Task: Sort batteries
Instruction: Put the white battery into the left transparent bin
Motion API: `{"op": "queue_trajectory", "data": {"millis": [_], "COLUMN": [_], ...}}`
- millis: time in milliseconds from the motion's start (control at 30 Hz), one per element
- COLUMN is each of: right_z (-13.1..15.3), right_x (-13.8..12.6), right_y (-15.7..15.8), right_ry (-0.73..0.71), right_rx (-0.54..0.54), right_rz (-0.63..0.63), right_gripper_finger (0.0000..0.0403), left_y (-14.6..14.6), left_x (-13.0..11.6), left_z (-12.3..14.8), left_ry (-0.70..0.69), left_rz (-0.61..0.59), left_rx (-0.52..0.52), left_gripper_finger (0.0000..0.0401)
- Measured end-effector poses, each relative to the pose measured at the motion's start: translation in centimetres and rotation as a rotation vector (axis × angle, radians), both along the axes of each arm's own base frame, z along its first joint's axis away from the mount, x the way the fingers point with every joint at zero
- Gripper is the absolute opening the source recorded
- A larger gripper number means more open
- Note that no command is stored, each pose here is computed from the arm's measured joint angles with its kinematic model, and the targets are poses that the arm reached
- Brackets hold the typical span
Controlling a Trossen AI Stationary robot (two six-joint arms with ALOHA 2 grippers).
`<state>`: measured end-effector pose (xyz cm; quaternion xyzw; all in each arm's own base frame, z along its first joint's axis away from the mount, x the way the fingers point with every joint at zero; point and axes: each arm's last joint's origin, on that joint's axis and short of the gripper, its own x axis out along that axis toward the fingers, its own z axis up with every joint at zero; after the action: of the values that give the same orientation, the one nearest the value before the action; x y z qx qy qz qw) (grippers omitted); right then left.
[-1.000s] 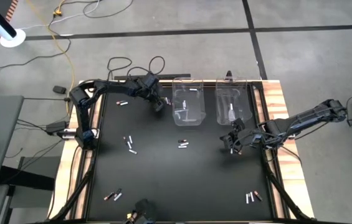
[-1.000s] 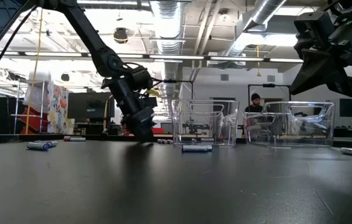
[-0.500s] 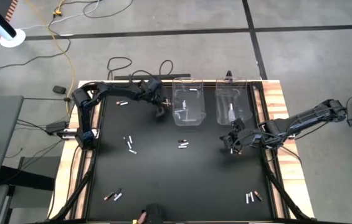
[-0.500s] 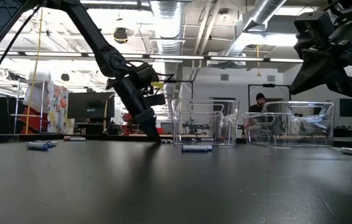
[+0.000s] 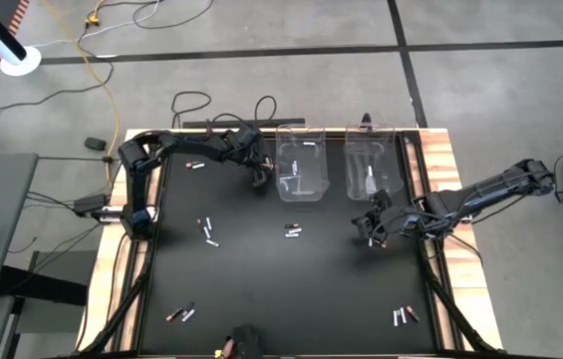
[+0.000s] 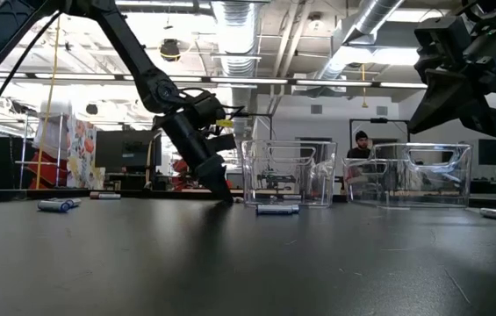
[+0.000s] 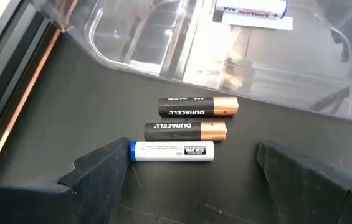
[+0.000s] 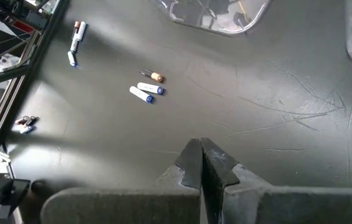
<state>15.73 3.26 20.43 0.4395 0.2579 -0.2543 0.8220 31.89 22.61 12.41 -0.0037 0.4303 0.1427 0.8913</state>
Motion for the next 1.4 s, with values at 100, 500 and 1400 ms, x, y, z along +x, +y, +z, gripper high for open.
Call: {"op": "queue_trajectory", "data": {"millis": [100, 500, 1400], "right_z": [0.01, 0.00, 0.01], "right_x": [0.00, 0.00, 0.00], "right_y": [0.00, 0.00, 0.00], "right_ry": [0.000, 0.000, 0.000], "right_rx": [0.000, 0.000, 0.000], "right_rz": [0.000, 0.000, 0.000], "right_gripper_finger": [0.0017, 0.0017, 0.0017], "left_y": [0.25, 0.61, 0.66], "left_x": [-0.29, -0.75, -0.83], "left_z": [-0.10, -0.27, -0.31], "left_ry": [0.013, 0.033, 0.038], "left_rz": [0.013, 0.032, 0.038], "left_rx": [-0.008, -0.019, -0.013], "left_gripper_finger": [0.0354, 0.0348, 0.0241]}}
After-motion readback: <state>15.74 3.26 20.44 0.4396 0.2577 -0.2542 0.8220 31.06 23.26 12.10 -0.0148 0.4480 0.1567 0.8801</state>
